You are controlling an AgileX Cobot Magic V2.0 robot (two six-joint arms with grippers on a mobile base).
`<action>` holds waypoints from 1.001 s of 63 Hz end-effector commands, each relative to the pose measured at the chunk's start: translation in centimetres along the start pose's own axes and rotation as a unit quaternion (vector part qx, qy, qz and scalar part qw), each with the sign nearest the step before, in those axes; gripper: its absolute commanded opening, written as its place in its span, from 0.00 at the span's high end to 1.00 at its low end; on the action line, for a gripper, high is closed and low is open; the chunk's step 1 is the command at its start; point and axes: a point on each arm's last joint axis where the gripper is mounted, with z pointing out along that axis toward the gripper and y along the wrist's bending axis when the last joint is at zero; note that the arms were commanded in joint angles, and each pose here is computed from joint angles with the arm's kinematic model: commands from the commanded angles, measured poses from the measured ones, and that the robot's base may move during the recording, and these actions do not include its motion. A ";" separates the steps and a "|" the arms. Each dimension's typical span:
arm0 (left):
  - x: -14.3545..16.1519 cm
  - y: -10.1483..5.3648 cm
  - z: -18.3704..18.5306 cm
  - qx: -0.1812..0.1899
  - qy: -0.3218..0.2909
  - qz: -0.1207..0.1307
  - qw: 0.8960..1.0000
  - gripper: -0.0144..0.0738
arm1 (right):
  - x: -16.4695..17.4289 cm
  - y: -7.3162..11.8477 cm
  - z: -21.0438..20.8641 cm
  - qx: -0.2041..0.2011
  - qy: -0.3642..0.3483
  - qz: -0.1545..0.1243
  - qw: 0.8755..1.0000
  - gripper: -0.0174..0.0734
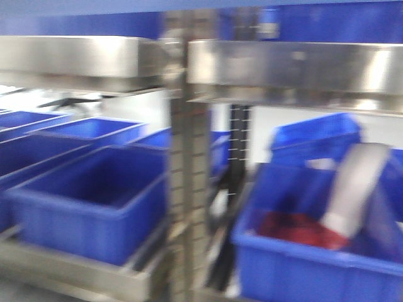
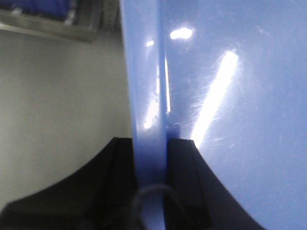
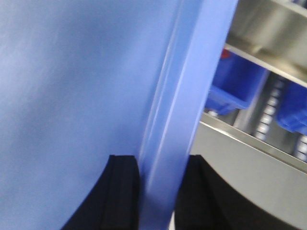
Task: Grab blue tray and place on right shelf
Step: 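Raise the held tray above the steel shelf edge with both grippers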
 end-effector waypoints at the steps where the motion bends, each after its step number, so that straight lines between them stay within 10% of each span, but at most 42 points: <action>1: 0.2 -0.8 -2.0 0.027 -0.022 0.016 0.999 0.89 | -0.8 -0.1 -1.7 -0.015 -0.059 -0.019 0.998 0.75; 63: 0.2 -0.8 -2.0 0.027 -0.022 0.016 0.999 0.89 | -0.8 -0.1 -1.7 -0.015 -0.059 -0.019 0.998 0.75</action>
